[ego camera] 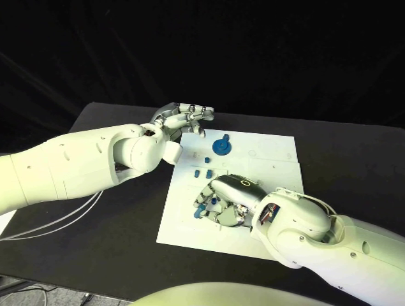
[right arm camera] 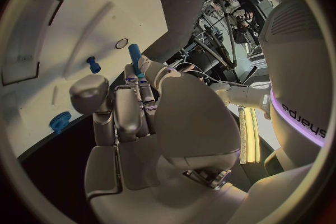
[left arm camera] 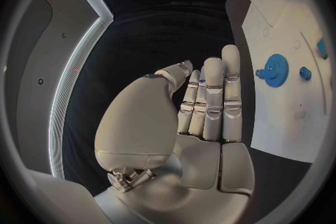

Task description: Assemble the parts on the task board

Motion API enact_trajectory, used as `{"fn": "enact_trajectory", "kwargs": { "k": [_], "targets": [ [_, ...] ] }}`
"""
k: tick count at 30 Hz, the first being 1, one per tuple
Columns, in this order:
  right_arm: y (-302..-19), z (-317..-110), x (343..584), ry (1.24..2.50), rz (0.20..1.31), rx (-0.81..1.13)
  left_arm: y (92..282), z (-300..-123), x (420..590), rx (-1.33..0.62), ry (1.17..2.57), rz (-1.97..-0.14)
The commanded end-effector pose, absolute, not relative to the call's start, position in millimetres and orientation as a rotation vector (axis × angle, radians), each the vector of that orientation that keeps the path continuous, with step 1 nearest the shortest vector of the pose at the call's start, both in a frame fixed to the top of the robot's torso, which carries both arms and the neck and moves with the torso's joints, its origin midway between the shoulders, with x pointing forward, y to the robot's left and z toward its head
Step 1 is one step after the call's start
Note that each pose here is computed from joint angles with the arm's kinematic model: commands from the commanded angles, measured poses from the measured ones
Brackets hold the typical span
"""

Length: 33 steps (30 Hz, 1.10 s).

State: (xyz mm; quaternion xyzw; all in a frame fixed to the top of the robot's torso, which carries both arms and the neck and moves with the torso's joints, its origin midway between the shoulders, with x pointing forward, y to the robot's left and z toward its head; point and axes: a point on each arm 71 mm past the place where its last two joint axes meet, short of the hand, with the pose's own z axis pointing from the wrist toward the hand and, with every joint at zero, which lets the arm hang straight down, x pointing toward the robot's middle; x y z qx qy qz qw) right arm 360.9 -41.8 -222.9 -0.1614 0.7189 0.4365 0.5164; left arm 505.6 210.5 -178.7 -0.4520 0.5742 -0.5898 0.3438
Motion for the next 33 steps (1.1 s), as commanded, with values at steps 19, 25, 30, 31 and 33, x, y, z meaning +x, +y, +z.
{"fn": "enact_trajectory", "kwargs": {
  "k": [19, 25, 30, 31, 33],
  "targets": [
    [-42, -229, 364, 1.696, 0.889, -0.52, 209.0, -178.0, 505.1, -1.164, 1.499, -1.554],
    [-38, -235, 361, 1.732, 0.883, -0.563, 209.0, -178.0, 505.0, -1.165, 1.5, -1.554],
    [-35, -238, 357, 1.752, 0.885, -0.59, 209.2, -178.0, 505.0, -1.165, 1.5, -1.554],
    [-34, -239, 357, 1.753, 0.887, -0.592, 209.3, -178.0, 505.0, -1.165, 1.5, -1.554],
    [-34, -238, 356, 1.752, 0.889, -0.594, 209.6, -178.0, 504.9, -1.165, 1.5, -1.553]
  ]
}}
